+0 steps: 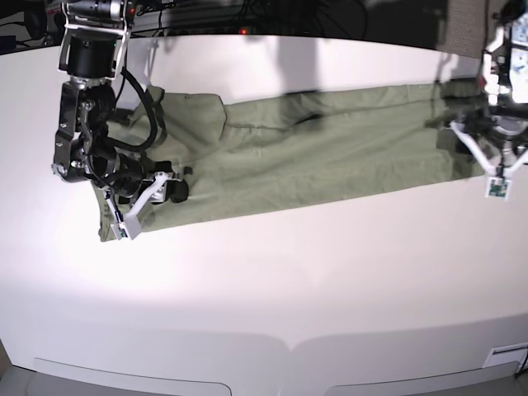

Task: Fold the T-shirt properly
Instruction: 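Slide the left gripper along the strip end and regrasp it, then lift the strip end held by the right gripper off the table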

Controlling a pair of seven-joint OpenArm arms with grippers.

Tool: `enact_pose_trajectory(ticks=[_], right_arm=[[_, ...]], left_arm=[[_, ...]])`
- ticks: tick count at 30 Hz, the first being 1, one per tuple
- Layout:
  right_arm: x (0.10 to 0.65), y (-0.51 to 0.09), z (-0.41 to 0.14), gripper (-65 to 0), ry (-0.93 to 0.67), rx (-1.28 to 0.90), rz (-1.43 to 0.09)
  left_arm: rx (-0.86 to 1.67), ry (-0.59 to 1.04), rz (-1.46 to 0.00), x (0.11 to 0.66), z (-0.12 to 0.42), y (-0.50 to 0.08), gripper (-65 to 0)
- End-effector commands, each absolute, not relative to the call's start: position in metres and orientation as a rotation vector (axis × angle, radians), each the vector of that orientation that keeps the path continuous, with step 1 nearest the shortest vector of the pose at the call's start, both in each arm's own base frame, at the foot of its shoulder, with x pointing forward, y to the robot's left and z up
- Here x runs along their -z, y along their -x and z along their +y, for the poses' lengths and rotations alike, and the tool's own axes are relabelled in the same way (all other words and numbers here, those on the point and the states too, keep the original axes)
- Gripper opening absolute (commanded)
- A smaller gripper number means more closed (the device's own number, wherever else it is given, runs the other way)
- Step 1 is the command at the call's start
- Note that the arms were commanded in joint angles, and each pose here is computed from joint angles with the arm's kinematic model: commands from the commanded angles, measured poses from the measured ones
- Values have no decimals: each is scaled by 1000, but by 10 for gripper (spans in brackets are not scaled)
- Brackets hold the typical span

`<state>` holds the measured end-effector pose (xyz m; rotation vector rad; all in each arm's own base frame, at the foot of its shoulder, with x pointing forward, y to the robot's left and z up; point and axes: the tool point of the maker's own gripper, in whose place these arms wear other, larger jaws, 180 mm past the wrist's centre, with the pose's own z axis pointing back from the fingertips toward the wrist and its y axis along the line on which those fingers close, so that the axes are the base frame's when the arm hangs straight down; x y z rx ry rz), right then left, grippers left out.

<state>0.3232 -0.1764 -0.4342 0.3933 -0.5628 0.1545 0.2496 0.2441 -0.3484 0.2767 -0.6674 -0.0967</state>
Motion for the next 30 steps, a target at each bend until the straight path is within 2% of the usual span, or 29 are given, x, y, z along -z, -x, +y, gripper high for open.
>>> enact_pose_trajectory(ticks=[1,4,7,15,25,30], right_arm=[[432,-325,-183,-370,-372,-156,-557],[432,-324,-183,-370,-371,-157,-547],[435,-321,-183,-370,-369,-160,-528],[441,-314,-183,-370,-374,-147,-543],[431,-334,-194,-371,-297,-171,-598],[409,-362,-196,-371,-278,-187,-654]], left_arm=[[97,-228,-722,342,230,-257,-264],[125,-58,-729,359,187,-256,-263],[127,-3,-678,386,175,-249,-264],[118,35,-454,468,188,-237,-264],[105,70,-336,504,203,-265,-264],[95,58,-339,500,213,-279,-264]])
